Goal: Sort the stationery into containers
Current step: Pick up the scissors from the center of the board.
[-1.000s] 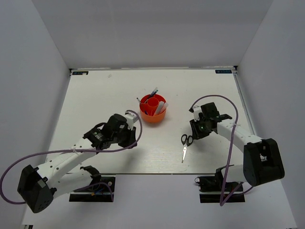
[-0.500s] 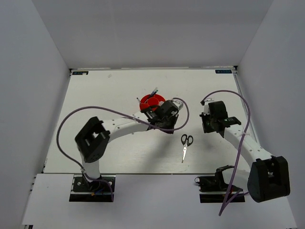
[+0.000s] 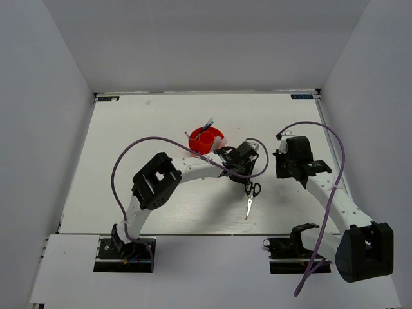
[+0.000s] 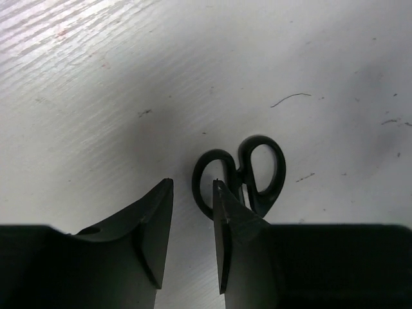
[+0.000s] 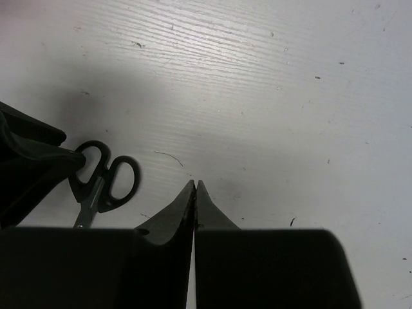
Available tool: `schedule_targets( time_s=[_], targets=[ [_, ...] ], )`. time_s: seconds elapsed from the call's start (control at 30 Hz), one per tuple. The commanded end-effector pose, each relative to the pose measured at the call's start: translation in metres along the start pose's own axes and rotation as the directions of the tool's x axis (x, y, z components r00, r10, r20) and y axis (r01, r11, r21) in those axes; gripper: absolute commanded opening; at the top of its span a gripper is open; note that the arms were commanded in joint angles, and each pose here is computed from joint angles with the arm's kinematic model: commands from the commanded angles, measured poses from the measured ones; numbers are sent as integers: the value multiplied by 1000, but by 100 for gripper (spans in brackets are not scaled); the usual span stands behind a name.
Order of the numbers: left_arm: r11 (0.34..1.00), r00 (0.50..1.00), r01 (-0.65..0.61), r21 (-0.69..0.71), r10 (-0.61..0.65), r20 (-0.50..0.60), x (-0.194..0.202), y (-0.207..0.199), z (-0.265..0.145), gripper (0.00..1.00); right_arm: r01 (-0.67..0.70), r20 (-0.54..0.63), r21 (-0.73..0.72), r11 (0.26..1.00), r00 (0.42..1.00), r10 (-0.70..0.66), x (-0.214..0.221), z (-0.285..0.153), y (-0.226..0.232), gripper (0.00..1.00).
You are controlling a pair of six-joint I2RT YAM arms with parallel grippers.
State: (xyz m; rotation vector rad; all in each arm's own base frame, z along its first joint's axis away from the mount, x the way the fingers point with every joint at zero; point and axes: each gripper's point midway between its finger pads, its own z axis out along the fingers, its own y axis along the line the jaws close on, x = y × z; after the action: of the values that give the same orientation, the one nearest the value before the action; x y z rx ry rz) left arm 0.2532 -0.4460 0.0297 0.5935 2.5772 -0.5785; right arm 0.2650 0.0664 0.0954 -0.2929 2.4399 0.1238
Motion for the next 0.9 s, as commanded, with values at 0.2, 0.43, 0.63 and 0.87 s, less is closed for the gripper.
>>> schedule_targets(
  time_s=[0.2,0.43,0.63,0.87],
  targets=[
    [1000,998,-10,12,9,62,-21,-14,-11,42,-25,51,-31,999,998,26,-16,-11,4,0],
    [999,999,-36,-25,37,23,-6,-7,-5,42,-28,58,-33,999,998,30,-17,-11,5,0],
    [996,998,-59,-62,58,-13,4,-2,4,39,-34,73,-64,997,997,38,-18,-14,10,0],
    [981,990,-124,-151,112,-83,29,7,18,34,-48,99,-66,997,994,55,-22,-18,7,0]
  ],
)
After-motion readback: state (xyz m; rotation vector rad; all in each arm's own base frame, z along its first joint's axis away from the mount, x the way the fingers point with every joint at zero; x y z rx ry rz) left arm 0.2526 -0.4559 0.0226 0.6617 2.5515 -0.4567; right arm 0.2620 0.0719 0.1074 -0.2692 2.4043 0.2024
